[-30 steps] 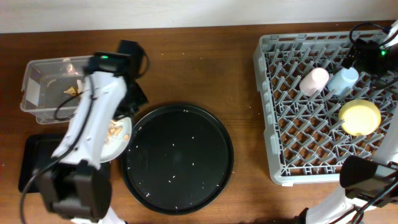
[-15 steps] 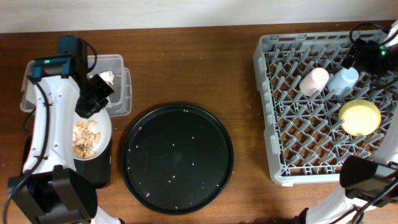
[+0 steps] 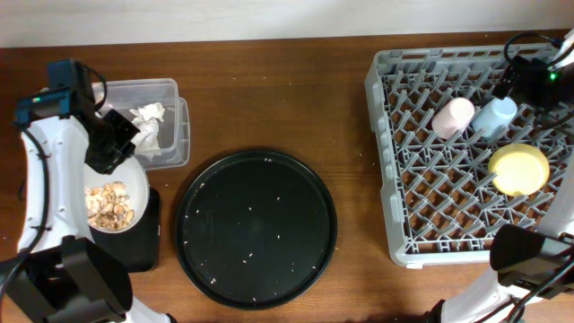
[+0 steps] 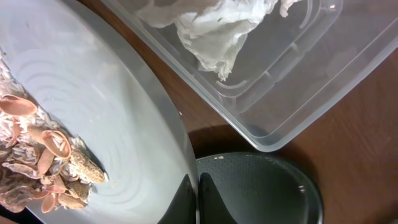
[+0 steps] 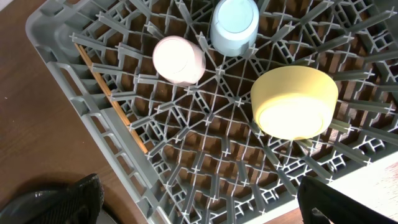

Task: Sort waste into correct bins and load items into the dishwasher rack
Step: 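Lift the plate and carry it left over the black rectangular tray, then tilt the plate with the left gripper to dump scraps onto the tray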

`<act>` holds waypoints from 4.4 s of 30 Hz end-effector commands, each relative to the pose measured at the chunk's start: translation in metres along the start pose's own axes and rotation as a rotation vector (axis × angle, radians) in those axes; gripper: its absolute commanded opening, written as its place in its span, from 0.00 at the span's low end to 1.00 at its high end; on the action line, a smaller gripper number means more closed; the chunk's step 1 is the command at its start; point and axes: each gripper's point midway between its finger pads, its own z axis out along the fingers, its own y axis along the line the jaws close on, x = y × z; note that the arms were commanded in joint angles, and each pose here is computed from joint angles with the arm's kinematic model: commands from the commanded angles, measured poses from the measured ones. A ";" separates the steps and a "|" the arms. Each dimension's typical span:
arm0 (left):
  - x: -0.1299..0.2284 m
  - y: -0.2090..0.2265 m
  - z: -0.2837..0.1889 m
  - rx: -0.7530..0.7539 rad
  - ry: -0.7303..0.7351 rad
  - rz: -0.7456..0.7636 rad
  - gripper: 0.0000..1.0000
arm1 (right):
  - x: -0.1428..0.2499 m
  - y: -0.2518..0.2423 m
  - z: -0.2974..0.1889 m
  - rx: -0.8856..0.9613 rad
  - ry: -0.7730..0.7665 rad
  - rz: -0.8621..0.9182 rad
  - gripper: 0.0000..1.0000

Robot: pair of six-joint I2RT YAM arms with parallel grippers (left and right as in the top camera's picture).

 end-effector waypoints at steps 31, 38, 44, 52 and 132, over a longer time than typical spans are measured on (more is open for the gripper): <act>-0.036 0.057 -0.036 0.497 0.126 -0.158 0.01 | -0.001 -0.004 -0.001 0.016 -0.007 0.008 0.98; -0.033 0.057 -0.044 0.569 0.145 -0.146 0.01 | -0.001 -0.004 -0.001 0.016 -0.007 0.008 0.98; -0.031 0.059 -0.044 0.566 0.150 -0.143 0.01 | -0.001 -0.004 -0.001 0.016 -0.007 0.008 0.98; -0.040 0.065 -0.053 0.633 0.119 -0.147 0.01 | -0.001 -0.004 -0.001 0.016 -0.007 0.008 0.98; 0.107 0.017 -0.128 0.498 0.166 0.315 0.01 | -0.001 -0.004 -0.001 0.016 -0.007 0.008 0.98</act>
